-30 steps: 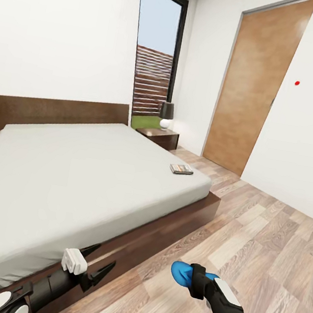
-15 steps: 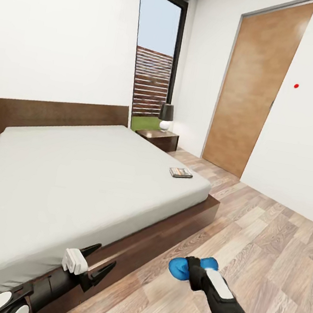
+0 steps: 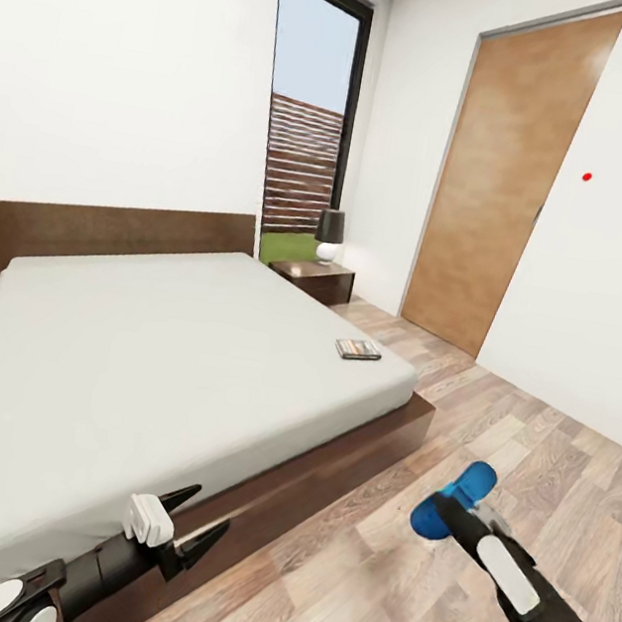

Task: In the bedroom, move the book from the bed onto either nightstand, and place the two sandals side by side next to the bed.

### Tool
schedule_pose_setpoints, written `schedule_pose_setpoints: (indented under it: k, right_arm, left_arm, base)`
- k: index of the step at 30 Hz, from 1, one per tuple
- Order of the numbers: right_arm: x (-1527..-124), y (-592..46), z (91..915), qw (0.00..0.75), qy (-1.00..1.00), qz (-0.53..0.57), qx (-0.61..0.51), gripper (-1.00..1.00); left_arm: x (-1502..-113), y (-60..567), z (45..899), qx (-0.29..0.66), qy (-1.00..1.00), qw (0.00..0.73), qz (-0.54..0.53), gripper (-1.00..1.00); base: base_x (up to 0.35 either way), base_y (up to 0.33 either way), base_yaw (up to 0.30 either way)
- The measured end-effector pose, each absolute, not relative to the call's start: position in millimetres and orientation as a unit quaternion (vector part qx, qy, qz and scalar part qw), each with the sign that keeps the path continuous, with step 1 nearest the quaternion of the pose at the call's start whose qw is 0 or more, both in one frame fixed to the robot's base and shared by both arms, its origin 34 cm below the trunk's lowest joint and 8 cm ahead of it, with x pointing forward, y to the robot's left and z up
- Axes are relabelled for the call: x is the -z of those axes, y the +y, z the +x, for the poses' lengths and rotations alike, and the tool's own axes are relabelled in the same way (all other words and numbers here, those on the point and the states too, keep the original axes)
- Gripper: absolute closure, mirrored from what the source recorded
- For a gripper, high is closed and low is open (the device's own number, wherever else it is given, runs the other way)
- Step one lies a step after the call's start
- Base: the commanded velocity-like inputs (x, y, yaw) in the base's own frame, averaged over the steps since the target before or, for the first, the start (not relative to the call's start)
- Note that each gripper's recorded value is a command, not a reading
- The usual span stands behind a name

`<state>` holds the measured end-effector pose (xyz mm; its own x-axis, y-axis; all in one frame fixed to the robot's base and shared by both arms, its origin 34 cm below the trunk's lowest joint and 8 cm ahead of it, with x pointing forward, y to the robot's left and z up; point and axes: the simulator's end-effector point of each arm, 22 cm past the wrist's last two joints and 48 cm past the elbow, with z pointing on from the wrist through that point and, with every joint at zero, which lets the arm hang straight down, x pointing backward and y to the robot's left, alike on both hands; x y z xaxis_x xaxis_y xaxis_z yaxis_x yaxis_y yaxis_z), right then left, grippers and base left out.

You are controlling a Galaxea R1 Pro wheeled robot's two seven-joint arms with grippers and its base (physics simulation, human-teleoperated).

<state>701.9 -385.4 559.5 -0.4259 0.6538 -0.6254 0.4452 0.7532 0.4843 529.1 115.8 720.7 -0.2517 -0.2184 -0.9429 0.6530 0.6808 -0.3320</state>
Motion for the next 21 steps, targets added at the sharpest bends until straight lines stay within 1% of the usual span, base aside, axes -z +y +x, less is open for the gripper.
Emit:
schedule_pose_setpoints:
  k: [2, 4, 6, 9, 13, 16, 17, 18, 21]
  right_arm:
    - [-596.1, -445.0, 704.3, 0.468, 0.823, 0.294, -0.135, 1.00]
    - [-630.9, -476.6, 698.7, 0.506, 0.807, 0.238, -0.191, 1.00]
    - [-634.4, -490.6, 679.0, 0.512, 0.799, 0.211, -0.234, 1.00]
    - [-609.8, -512.3, 631.1, 0.488, 0.807, 0.205, -0.263, 1.00]
    - [-566.4, -539.2, 564.6, 0.428, 0.844, 0.220, -0.237, 1.00]
    - [-552.3, -537.7, 549.4, 0.422, 0.853, 0.212, -0.221, 1.00]
    - [-549.4, -531.1, 550.5, 0.424, 0.852, 0.209, -0.223, 1.00]
    - [-541.4, -508.9, 555.0, 0.426, 0.849, 0.206, -0.236, 1.00]
    - [-536.5, -499.1, 555.1, 0.422, 0.851, 0.202, -0.240, 1.00]
  left_arm:
    - [-724.5, 116.0, 529.9, 0.368, 0.701, 0.591, 0.155, -1.00]
    - [-728.5, 117.3, 530.9, 0.367, 0.701, 0.591, 0.155, -1.00]
    - [-732.4, 119.1, 531.2, 0.367, 0.701, 0.591, 0.155, -1.00]
    - [-737.5, 126.0, 531.8, 0.365, 0.703, 0.591, 0.156, -1.00]
    - [-732.5, 153.0, 535.7, 0.349, 0.716, 0.586, 0.149, -1.00]
    - [-698.4, 167.2, 529.2, 0.357, 0.738, 0.555, 0.137, -1.00]
    - [-692.6, 169.2, 526.9, 0.361, 0.741, 0.550, 0.136, -1.00]
    - [-674.4, 174.0, 520.2, 0.370, 0.750, 0.533, 0.129, -1.00]
    - [-643.0, 174.3, 506.3, 0.386, 0.760, 0.509, 0.119, -1.00]
  base:
    - [0.000, 0.000, 0.000]
    - [0.000, 0.000, 0.000]
    - [0.000, 0.000, 0.000]
    - [0.000, 0.000, 0.000]
    - [0.000, 0.000, 0.000]
    - [0.000, 0.000, 0.000]
    - [0.000, 0.000, 0.000]
    - [0.000, 0.000, 0.000]
    - [0.000, 0.000, 0.000]
